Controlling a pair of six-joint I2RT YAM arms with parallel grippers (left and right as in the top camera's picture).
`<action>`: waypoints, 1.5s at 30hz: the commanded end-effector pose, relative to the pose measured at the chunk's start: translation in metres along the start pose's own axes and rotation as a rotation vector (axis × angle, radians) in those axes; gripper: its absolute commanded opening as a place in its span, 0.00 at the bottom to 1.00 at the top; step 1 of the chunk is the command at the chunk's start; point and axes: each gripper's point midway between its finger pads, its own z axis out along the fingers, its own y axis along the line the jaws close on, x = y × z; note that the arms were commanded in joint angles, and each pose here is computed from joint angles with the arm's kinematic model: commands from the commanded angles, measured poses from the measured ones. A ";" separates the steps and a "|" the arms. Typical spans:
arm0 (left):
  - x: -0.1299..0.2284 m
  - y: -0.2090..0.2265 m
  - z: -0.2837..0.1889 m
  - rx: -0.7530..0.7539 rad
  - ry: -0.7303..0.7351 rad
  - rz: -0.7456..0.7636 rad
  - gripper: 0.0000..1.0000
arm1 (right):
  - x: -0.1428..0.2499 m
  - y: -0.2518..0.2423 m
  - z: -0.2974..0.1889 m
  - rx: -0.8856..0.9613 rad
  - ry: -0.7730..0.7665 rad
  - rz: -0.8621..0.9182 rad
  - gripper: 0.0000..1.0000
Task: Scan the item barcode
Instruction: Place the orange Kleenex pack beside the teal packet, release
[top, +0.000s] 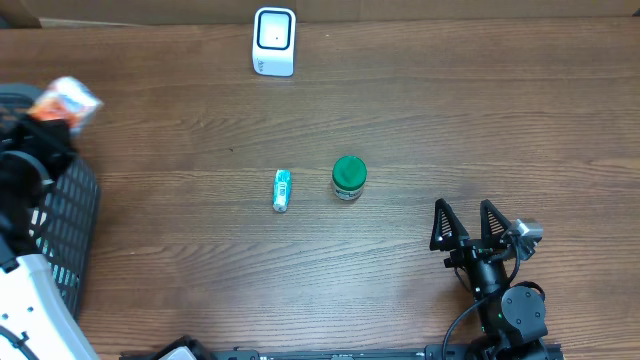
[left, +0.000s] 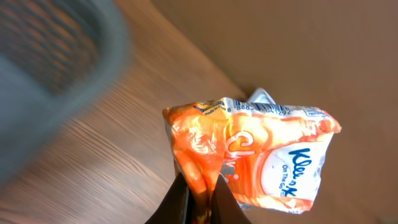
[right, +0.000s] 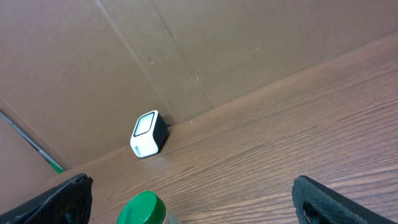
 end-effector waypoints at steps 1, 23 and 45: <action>0.041 -0.037 0.013 0.058 0.118 0.130 0.04 | 0.002 0.001 0.000 -0.008 0.000 0.000 1.00; 0.228 0.000 0.110 -0.044 0.480 0.163 0.04 | 0.002 0.001 0.000 -0.008 0.000 0.000 1.00; 0.317 0.042 0.188 -0.104 0.581 0.069 0.06 | 0.002 0.001 0.000 -0.008 0.000 0.000 1.00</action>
